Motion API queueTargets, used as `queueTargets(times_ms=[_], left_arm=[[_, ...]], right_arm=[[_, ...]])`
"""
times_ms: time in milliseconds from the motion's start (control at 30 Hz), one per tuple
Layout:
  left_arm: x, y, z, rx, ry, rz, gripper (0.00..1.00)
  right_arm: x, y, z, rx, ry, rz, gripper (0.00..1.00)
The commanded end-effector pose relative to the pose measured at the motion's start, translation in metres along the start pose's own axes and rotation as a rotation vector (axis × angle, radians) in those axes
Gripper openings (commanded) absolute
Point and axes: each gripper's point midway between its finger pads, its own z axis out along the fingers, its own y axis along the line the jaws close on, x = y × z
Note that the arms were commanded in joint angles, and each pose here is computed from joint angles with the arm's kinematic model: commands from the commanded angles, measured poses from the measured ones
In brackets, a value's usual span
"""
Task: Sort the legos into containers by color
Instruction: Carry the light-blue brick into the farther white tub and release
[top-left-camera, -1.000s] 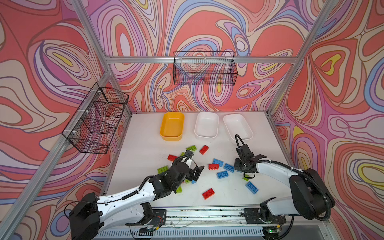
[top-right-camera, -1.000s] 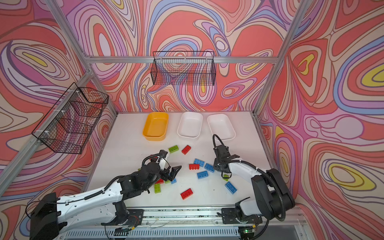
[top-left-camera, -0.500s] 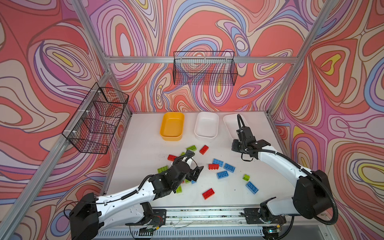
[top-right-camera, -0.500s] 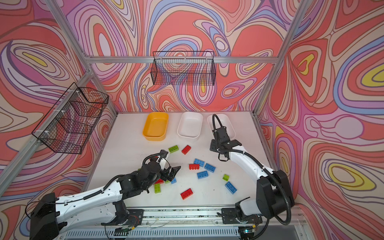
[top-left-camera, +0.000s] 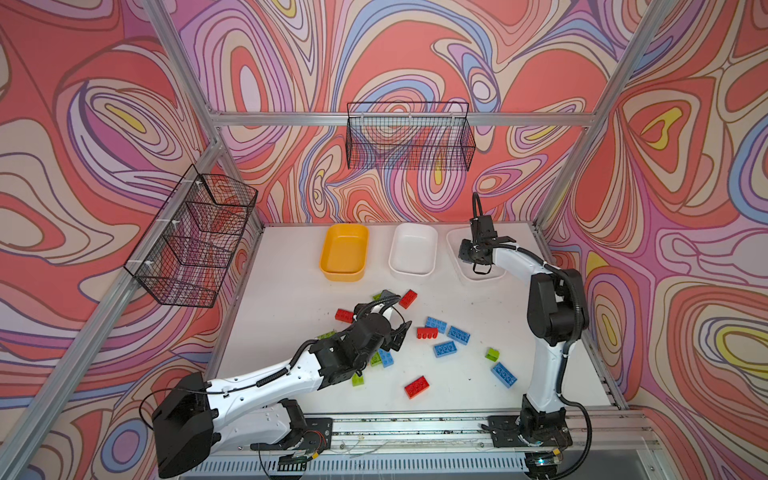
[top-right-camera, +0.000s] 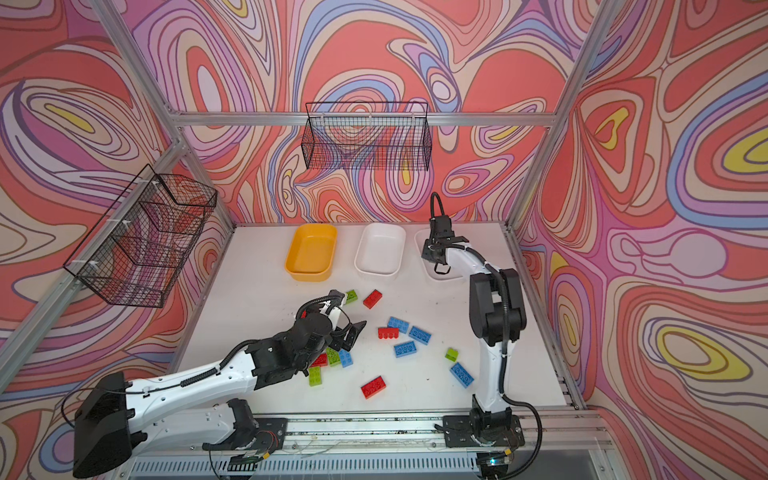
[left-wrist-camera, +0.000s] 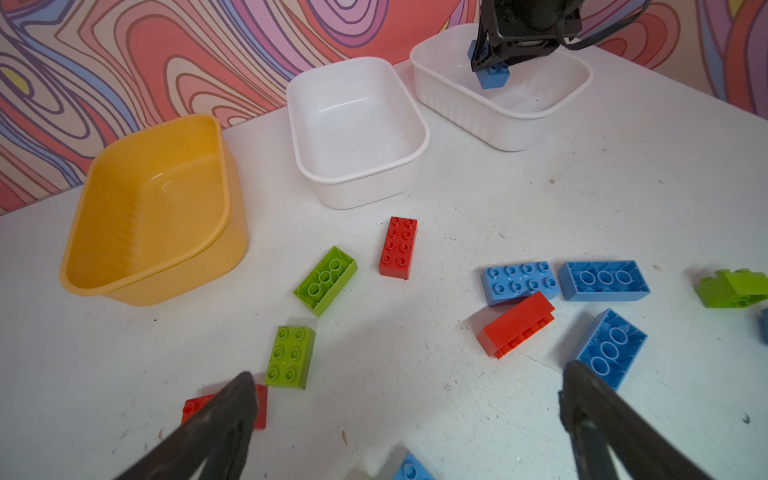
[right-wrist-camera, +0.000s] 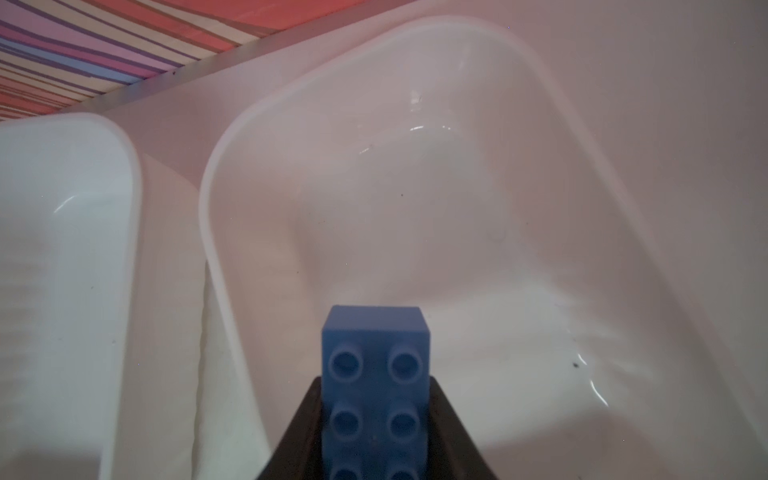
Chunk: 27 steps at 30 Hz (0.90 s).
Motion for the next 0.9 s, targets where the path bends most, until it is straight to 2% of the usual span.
queueTargets(times_ms=[0,233,300,433,500,667,800,867], left_arm=[[-0.024,0.003,0.003,-0.049,-0.062,-0.028,1.00],[-0.036,0.007,0.009,-0.106,-0.094,-0.027,1.00],[-0.039,0.006,0.008,-0.100,-0.103,-0.026,1.00],[-0.040,0.006,0.006,-0.097,-0.099,-0.032,1.00],[-0.038,0.006,0.003,-0.085,-0.090,-0.045,1.00],[-0.034,0.008,-0.012,-0.028,-0.096,-0.108,1.00],[-0.022,0.011,-0.027,0.025,-0.096,-0.170,1.00],[-0.013,0.014,-0.035,0.046,-0.097,-0.208,1.00]], right_arm=[[-0.019,0.001,0.020,-0.008,-0.026,-0.009,0.26],[-0.034,-0.001,0.060,-0.009,-0.027,0.004,0.30],[-0.039,0.001,0.064,-0.014,-0.033,0.006,0.36],[-0.048,0.004,0.056,-0.019,-0.049,0.005,0.55],[-0.055,0.004,0.040,-0.021,-0.073,0.009,0.60],[-0.055,0.000,-0.019,-0.044,-0.110,0.018,0.61],[-0.013,0.004,-0.069,-0.101,-0.086,0.020,0.61],[0.031,0.014,-0.089,-0.130,-0.038,-0.020,0.61]])
